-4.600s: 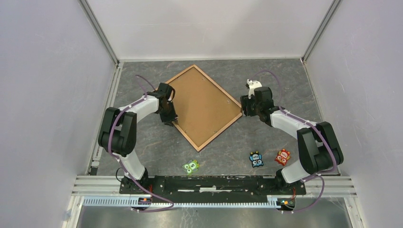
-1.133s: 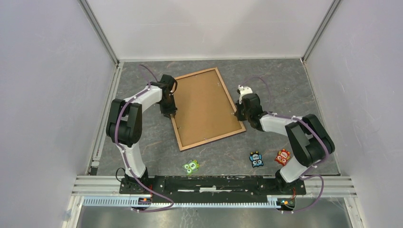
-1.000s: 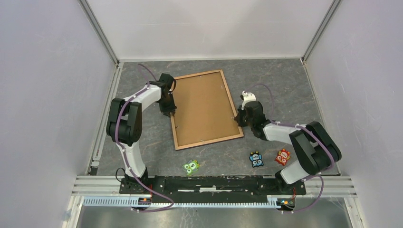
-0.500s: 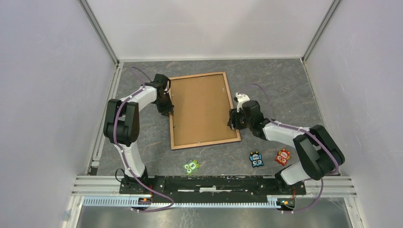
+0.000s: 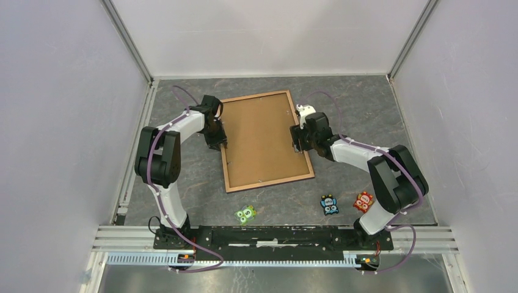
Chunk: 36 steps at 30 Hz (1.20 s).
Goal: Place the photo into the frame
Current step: Install the photo frame at the center of the board.
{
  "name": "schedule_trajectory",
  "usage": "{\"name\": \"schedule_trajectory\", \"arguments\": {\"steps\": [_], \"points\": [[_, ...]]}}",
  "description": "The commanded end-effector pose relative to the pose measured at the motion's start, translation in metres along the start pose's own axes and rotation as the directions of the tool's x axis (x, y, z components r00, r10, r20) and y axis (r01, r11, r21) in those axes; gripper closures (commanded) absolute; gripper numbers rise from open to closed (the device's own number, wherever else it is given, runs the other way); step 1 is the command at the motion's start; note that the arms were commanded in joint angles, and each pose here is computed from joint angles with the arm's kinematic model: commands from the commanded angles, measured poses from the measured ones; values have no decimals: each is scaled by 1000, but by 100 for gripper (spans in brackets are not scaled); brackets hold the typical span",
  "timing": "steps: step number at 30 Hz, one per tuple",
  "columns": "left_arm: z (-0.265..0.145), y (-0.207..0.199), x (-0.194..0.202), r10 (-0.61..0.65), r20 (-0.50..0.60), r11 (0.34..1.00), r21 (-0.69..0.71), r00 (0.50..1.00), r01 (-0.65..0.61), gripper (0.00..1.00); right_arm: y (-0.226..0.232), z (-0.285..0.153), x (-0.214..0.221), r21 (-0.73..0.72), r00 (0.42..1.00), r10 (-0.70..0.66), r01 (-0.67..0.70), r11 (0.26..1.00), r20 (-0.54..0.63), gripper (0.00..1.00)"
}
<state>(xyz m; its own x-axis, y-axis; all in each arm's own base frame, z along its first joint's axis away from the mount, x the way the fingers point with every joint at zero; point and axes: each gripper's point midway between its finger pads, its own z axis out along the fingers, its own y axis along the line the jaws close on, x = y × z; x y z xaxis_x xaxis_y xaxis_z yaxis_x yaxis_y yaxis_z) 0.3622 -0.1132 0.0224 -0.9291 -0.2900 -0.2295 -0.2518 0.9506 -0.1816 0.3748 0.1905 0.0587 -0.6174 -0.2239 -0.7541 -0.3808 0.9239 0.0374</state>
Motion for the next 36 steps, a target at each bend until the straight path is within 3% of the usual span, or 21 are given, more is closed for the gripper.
{"name": "schedule_trajectory", "arguments": {"steps": [1, 4, 6, 11, 15, 22, 31, 36], "points": [[-1, -3, -14, 41, 38, 999, -11, 998, -41, 62, -16, -4, 6, 59, 1000, -14, 14, 998, 12, 31], [8, -7, -7, 62, -16, 998, 5, 998, -62, 74, -25, -5, -9, 86, 999, 2, -5, 996, 38, 26], [14, -4, -3, 97, -56, 995, 1, 994, -97, 77, -33, -3, -20, 100, 996, 56, -62, 993, 64, 18], [13, -8, 12, 194, -85, 980, 66, 977, -188, 83, -45, 10, -56, 58, 980, 162, -170, 984, 118, 12], [9, 12, 20, 360, -131, 920, -114, 924, -375, 98, -49, 32, -70, 71, 983, 150, -158, 985, 110, 10], [11, -1, 24, 355, -115, 927, -83, 928, -365, 98, -58, 80, -93, 120, 976, 207, -214, 969, 69, 11], [11, -9, 22, 338, -95, 937, -56, 936, -344, 98, -65, 117, -98, 156, 976, 205, -214, 964, 71, 28], [13, -10, 22, 335, -100, 939, -49, 937, -341, 98, -61, 133, -100, 141, 979, 198, -203, 969, 49, 29]]}}
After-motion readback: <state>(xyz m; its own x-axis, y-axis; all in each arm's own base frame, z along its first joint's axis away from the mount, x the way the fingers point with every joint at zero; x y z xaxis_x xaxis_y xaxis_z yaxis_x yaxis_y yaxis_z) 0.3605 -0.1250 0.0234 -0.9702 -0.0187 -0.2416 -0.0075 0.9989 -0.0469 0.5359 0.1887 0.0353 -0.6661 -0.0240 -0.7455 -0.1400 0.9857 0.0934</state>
